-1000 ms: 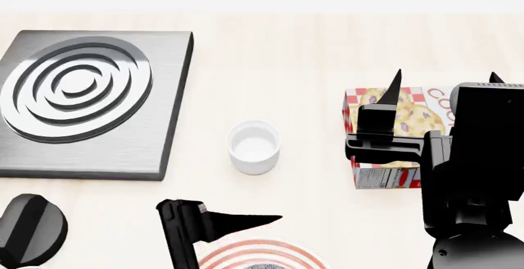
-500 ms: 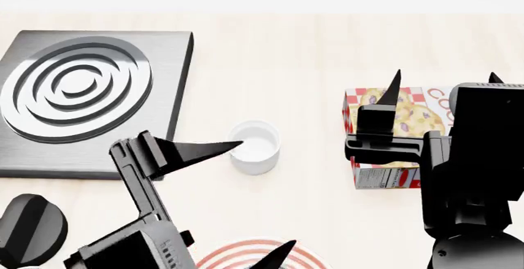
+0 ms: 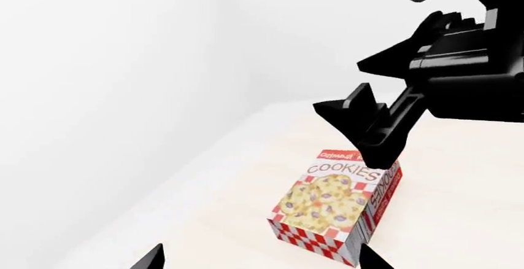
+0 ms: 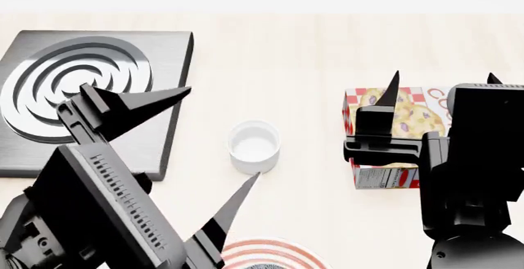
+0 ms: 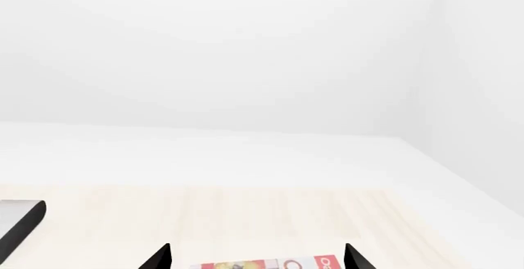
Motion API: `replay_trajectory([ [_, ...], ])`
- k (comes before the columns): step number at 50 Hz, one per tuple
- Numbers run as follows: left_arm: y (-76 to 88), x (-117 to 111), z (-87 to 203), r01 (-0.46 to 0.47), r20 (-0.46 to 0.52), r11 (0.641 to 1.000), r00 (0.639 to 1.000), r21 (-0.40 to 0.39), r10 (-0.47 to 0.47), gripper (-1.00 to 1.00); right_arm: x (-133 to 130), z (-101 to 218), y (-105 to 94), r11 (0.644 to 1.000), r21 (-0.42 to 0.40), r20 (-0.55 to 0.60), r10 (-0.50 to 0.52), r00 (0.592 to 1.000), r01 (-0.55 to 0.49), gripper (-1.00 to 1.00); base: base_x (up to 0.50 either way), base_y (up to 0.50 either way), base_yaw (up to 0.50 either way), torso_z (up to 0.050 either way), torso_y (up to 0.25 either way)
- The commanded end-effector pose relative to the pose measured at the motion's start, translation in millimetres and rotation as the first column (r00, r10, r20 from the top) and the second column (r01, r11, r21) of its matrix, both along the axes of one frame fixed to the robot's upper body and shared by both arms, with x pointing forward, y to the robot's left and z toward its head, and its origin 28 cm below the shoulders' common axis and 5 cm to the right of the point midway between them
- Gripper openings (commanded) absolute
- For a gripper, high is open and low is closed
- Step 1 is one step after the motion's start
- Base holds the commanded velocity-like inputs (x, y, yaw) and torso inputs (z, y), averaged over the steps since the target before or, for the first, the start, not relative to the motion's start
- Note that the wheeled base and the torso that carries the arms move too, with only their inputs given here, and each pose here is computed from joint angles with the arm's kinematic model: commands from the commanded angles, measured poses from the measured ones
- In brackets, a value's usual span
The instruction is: Pick the akita bowl on the stove and place it on the plate.
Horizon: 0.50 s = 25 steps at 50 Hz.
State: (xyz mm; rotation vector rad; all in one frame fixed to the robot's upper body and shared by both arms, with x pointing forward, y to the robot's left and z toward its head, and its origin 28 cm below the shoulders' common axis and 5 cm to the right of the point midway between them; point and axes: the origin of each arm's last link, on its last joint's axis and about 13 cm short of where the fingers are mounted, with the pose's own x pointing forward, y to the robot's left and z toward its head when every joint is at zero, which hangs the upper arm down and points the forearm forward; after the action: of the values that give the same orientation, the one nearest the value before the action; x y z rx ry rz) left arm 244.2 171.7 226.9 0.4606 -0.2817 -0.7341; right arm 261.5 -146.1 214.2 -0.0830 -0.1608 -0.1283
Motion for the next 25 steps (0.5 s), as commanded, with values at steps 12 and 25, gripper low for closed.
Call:
replay_trajectory([
  [12, 13.8, 8, 16, -0.051, -0.046, 0.984, 0.998, -0.168, 0.044, 1.0, 1, 0, -0.7, 1.0, 0.005, 0.001, -0.003, 1.0, 0.003, 1.0, 0.0, 0.0, 0.0, 0.0, 0.0],
  [25, 22.4, 6, 23, -0.076, -0.029, 0.975, 0.997, -0.209, 0.072, 1.0, 1, -1, -0.6, 1.0, 0.005, 0.0, -0.003, 1.0, 0.003, 1.0, 0.0, 0.0, 0.0, 0.0, 0.0],
])
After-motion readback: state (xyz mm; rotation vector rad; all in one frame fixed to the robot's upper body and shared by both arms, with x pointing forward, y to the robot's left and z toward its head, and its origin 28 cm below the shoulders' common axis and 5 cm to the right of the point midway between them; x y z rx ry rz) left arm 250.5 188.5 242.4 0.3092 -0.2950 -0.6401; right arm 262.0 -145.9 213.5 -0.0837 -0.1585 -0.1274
